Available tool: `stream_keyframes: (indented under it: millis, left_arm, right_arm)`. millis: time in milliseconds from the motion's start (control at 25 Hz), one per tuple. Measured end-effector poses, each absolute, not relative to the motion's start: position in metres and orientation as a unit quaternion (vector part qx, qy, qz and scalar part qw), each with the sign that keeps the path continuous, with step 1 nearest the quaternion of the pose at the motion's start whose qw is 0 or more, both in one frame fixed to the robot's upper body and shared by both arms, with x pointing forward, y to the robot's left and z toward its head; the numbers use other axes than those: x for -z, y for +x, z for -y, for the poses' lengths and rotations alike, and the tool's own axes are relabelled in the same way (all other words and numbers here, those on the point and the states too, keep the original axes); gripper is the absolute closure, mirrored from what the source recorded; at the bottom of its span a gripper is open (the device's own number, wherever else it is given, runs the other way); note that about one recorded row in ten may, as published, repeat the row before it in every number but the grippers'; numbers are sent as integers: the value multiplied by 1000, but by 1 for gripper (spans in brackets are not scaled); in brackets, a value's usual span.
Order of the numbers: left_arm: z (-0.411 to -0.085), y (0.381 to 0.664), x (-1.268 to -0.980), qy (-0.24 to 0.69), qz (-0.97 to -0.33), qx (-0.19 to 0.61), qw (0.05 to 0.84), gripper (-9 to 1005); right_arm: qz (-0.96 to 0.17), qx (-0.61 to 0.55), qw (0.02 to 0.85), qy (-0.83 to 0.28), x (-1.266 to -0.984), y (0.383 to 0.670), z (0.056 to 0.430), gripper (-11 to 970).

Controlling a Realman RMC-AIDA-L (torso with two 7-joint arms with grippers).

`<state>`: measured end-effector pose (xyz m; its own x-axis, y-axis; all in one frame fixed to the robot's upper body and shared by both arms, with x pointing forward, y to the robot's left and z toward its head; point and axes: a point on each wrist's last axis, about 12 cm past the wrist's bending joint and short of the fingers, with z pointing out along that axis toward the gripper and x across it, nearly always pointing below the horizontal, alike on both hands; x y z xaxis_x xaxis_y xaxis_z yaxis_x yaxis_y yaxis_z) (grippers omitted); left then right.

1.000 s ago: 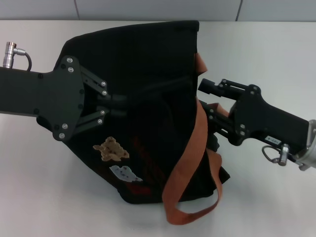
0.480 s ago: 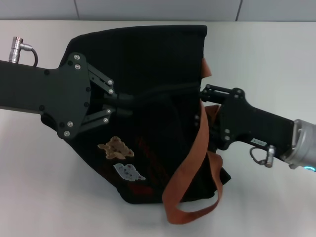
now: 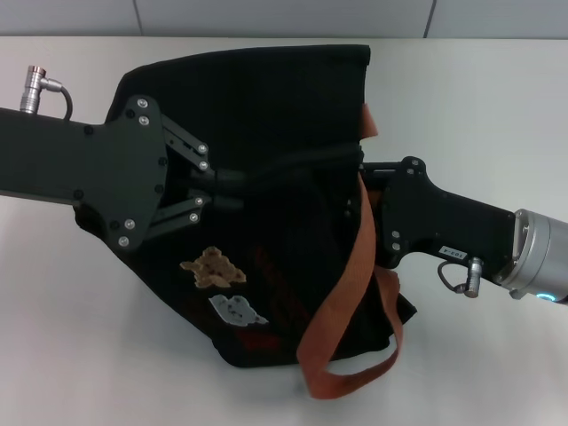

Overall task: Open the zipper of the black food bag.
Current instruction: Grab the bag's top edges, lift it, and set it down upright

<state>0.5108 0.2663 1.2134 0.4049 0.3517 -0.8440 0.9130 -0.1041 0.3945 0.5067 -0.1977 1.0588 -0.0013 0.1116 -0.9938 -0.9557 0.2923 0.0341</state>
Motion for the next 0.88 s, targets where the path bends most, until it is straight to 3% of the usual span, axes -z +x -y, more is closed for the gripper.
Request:
stream_keyframes:
  millis: [480,880]
  left_arm:
    - [-266,509,-1215,682,-454,291,493,907]
    - [-267,509,-1214,682,-454,291,494,907]
  right_arm:
    - [-550,-449,597,-374,-1057,505,201,896]
    - [-559,-438,607,-357,-1056,507,206,921]
